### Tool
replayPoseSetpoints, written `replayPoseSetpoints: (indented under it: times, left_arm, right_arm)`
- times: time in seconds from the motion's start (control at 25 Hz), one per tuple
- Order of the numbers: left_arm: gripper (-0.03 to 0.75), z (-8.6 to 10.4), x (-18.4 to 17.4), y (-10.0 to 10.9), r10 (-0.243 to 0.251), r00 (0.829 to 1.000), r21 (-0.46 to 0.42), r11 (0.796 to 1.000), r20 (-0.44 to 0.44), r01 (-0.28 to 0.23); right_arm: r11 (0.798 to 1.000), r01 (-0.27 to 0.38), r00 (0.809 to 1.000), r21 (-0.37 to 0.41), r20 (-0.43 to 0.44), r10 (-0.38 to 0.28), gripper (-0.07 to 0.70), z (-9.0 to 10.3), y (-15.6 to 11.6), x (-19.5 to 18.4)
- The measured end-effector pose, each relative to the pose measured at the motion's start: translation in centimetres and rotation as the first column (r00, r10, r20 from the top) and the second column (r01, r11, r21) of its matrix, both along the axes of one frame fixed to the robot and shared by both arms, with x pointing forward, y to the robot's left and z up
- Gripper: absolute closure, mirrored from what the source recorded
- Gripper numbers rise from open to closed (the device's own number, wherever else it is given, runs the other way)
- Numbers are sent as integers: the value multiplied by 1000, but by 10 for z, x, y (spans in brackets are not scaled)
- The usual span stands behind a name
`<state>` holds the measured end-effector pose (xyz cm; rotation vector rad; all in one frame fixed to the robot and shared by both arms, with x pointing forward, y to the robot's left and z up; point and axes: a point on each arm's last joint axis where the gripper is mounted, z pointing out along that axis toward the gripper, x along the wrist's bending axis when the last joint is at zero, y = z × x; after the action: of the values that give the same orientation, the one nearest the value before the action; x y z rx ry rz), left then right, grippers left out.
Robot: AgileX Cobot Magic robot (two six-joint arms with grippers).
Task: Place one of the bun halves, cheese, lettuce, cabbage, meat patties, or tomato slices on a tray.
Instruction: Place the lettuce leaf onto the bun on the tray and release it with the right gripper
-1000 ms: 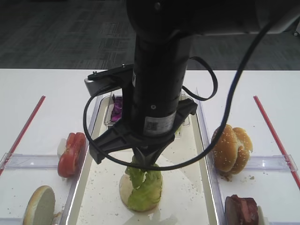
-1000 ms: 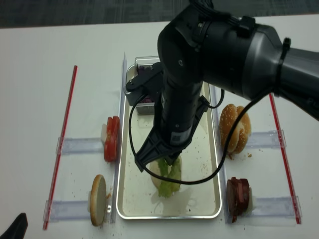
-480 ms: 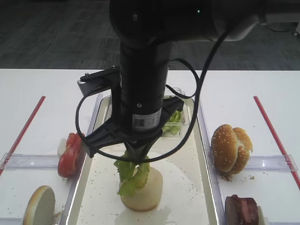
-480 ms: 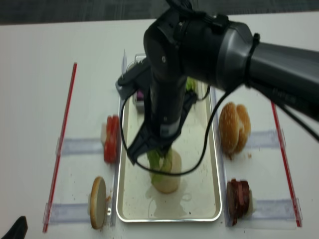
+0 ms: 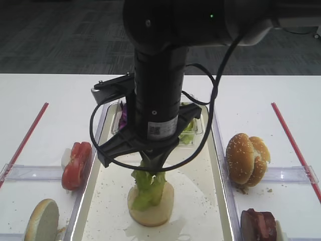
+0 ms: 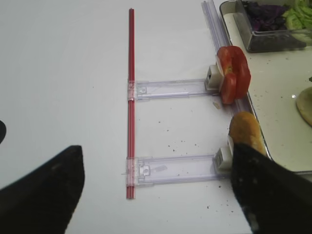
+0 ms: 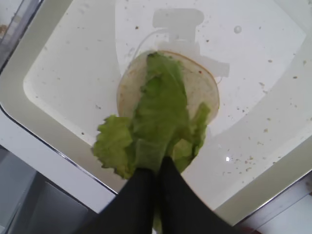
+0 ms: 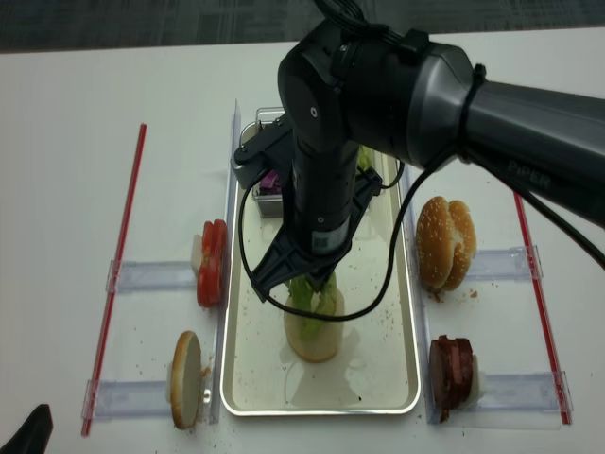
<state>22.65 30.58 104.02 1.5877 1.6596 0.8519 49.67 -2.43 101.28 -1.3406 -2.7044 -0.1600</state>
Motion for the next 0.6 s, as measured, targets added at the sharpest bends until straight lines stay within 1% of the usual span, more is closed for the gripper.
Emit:
replayPoseSetpoints:
  times: [0.44, 0.6]
  left_arm:
    - [151, 0, 0, 0, 0, 1000, 0, 1000, 0, 0]
    - [151, 0, 0, 0, 0, 1000, 0, 1000, 0, 0]
  right_arm:
    - [1000, -8, 1000, 8, 10, 8, 579, -2, 2, 2]
    - [1000, -12, 1000, -10, -11, 12, 579, -13, 4, 4]
